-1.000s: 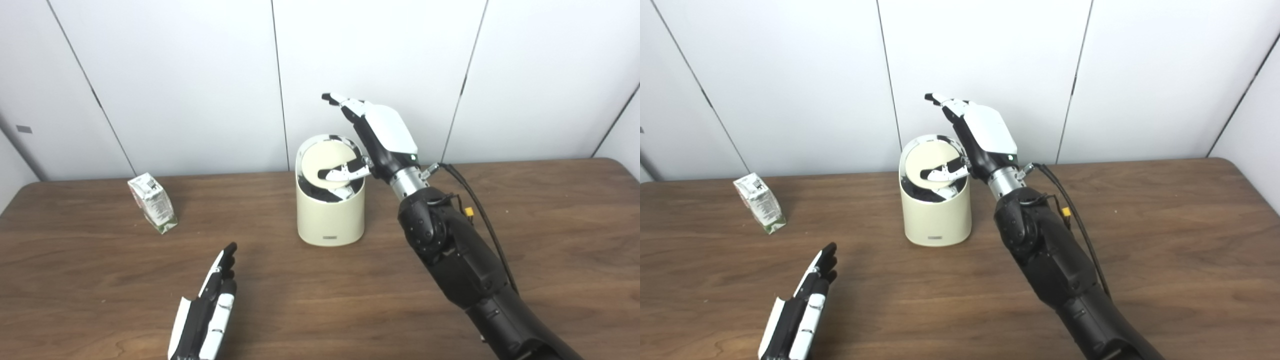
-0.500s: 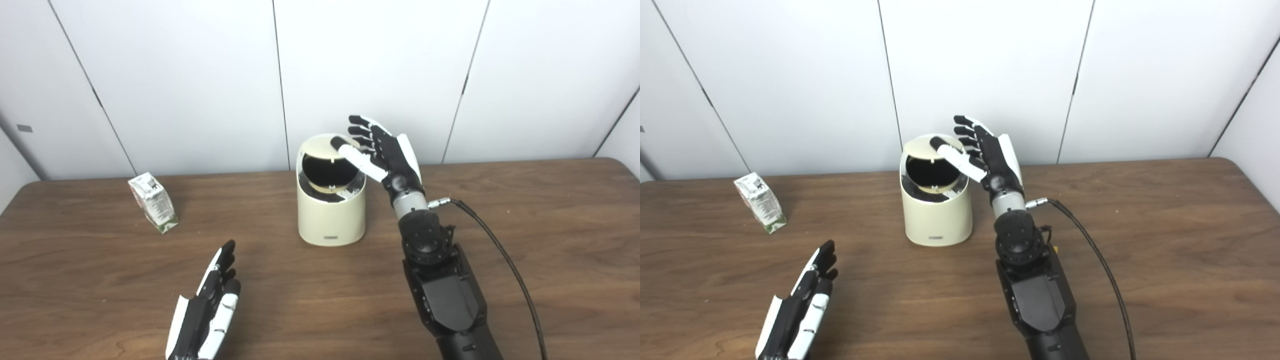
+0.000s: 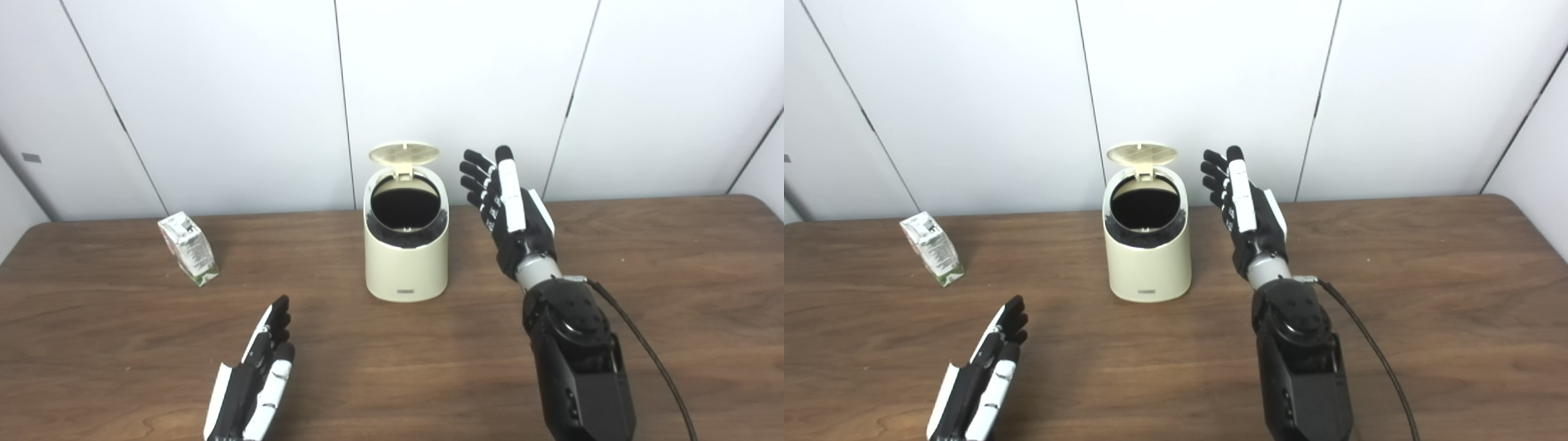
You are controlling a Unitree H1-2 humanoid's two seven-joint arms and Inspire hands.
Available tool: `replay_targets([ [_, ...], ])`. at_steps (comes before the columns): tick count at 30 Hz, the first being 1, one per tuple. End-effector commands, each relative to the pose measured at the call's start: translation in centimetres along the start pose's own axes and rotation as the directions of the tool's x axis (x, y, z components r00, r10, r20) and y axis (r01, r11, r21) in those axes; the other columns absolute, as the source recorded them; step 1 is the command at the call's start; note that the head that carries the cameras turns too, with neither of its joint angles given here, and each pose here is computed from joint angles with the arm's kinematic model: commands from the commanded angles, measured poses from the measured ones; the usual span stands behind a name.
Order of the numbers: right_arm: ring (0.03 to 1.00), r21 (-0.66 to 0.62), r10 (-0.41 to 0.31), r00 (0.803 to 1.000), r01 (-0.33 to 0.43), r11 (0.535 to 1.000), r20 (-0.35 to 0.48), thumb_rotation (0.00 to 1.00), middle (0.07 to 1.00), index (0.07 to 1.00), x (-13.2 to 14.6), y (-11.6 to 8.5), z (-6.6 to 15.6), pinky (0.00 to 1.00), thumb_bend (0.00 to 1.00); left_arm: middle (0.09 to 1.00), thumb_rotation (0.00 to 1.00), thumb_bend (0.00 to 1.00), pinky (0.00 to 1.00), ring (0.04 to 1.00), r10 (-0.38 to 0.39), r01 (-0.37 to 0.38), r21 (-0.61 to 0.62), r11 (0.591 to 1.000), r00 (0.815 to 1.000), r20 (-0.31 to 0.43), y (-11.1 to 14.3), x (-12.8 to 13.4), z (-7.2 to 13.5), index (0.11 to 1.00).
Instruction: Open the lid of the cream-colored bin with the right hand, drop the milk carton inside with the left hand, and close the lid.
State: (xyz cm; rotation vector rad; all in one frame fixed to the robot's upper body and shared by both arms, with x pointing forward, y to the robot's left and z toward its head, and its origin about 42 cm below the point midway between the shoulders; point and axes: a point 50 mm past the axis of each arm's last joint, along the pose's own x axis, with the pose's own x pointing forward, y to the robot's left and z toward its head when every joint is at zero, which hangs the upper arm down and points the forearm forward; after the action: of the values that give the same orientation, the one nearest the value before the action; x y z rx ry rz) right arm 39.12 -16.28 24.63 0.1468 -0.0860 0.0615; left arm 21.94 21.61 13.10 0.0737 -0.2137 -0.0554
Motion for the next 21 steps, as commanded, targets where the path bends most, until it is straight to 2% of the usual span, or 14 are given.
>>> replay_targets([
  [1,0.89,0.022,0.016,0.998,-0.017,1.0,0.058,1.0,0.87,0.845,-0.7,0.0,1.4,0.94,0.49,0.978,0.79,0.4,0.97,0.969,0.007,-0.007,-0.002,1.0,1.0,0.029,0.3,-0.3,0.4,1.0],
  [4,0.903,0.038,0.009,0.999,-0.01,0.999,0.046,1.0,0.877,0.862,-2.2,-1.0,0.1,0.96,0.52,0.969,0.78,0.41,0.96,0.967,0.025,-0.025,0.016,1.0,1.0,0.014,0.5,-0.3,0.4,1.0],
  [10,0.908,-0.005,-0.022,0.999,0.022,1.0,0.047,1.0,0.879,0.875,-5.0,-2.5,-1.3,0.96,0.55,0.967,0.75,0.37,0.95,0.953,0.052,-0.053,0.027,0.998,0.998,0.04,0.9,-0.1,0.5,1.0],
  [12,0.909,-0.057,-0.019,0.998,0.023,0.998,0.064,1.0,0.882,0.87,-6.2,-3.1,-1.5,0.94,0.56,0.966,0.75,0.37,0.94,0.952,0.068,-0.069,0.019,0.997,0.997,0.04,1.1,-0.1,0.6,1.0],
  [16,0.912,-0.156,0.005,0.997,0.008,0.988,0.082,1.0,0.898,0.888,-8.4,-4.3,-2.2,0.9,0.62,0.964,0.81,0.4,0.92,0.942,0.104,-0.103,-0.01,0.995,0.994,0.041,1.8,0.1,1.1,1.0],
  [20,0.938,-0.218,0.023,0.996,-0.003,0.976,0.087,1.0,0.933,0.924,-10.5,-5.6,-2.9,0.92,0.66,0.969,0.8,0.42,0.93,0.95,0.155,-0.156,0.015,0.988,0.986,0.057,3.1,0.6,1.9,1.0],
  [21,0.949,-0.215,0.013,0.996,0.006,0.977,0.089,1.0,0.941,0.933,-10.9,-5.9,-3.0,0.93,0.65,0.972,0.81,0.39,0.96,0.964,0.165,-0.166,0.014,0.986,0.984,0.064,3.5,0.8,2.1,1.0],
])
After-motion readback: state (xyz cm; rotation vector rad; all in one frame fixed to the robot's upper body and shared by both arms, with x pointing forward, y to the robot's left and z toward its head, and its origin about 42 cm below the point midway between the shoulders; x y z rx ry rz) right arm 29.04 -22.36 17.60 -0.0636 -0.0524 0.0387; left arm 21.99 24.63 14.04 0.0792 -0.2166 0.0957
